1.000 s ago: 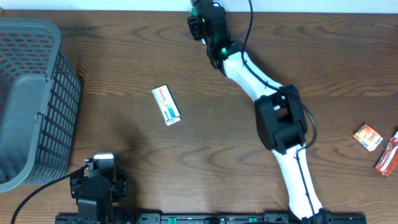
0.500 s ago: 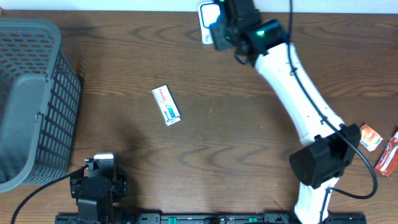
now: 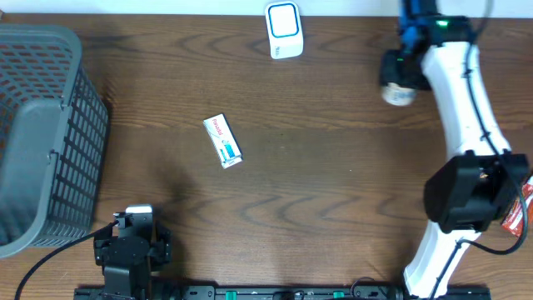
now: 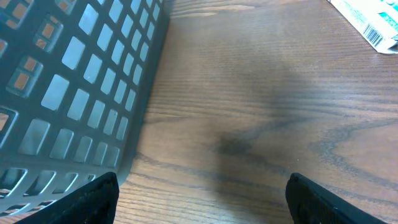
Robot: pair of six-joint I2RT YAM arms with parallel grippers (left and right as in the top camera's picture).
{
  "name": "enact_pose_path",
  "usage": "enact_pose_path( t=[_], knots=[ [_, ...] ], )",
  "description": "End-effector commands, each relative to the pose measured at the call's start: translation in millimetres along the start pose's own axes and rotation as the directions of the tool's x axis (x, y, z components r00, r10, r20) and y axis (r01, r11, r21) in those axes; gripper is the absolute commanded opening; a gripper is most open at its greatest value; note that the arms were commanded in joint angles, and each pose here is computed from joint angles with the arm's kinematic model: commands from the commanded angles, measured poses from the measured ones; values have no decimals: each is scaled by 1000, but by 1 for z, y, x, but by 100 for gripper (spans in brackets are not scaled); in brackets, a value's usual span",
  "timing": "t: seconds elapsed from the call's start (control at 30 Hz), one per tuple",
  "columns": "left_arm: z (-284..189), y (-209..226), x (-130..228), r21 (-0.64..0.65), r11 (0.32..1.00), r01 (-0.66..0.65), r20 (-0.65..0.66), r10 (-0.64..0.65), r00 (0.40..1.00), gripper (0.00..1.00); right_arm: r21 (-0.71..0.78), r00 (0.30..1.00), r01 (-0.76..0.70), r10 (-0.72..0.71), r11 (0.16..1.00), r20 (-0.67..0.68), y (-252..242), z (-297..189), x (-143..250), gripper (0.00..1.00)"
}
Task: Scan the item barcode
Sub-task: 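Carry the bottle to the right table edge and release it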
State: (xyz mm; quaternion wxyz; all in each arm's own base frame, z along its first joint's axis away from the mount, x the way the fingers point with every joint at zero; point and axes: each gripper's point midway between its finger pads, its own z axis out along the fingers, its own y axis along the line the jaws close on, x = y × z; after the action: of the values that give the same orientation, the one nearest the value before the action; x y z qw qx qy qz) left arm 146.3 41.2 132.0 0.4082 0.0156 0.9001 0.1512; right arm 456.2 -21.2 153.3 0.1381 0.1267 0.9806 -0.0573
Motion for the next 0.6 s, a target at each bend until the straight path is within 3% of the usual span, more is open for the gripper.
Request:
enact_pose_path(
  t=[0.0, 0.2, 0.37, 0.57],
  knots=[
    [-2, 2, -2, -5, 1000, 14, 7, -14, 1000, 86, 47, 985, -170, 172, 984, -29, -45, 16, 4, 55],
    [-2, 2, -2, -5, 1000, 14, 6, -14, 1000, 86, 104, 929, -361, 367, 927, -43, -108, 42, 12, 56],
    [-2, 2, -2, -5, 1000, 14, 6, -14, 1000, 86, 181, 819, -564, 574, 806, -2, -157, 58, 23, 56],
    [-2, 2, -2, -5, 1000, 14, 6, -14, 1000, 86, 232, 696, -703, 717, 672, 33, -194, 68, 38, 53]
  ],
)
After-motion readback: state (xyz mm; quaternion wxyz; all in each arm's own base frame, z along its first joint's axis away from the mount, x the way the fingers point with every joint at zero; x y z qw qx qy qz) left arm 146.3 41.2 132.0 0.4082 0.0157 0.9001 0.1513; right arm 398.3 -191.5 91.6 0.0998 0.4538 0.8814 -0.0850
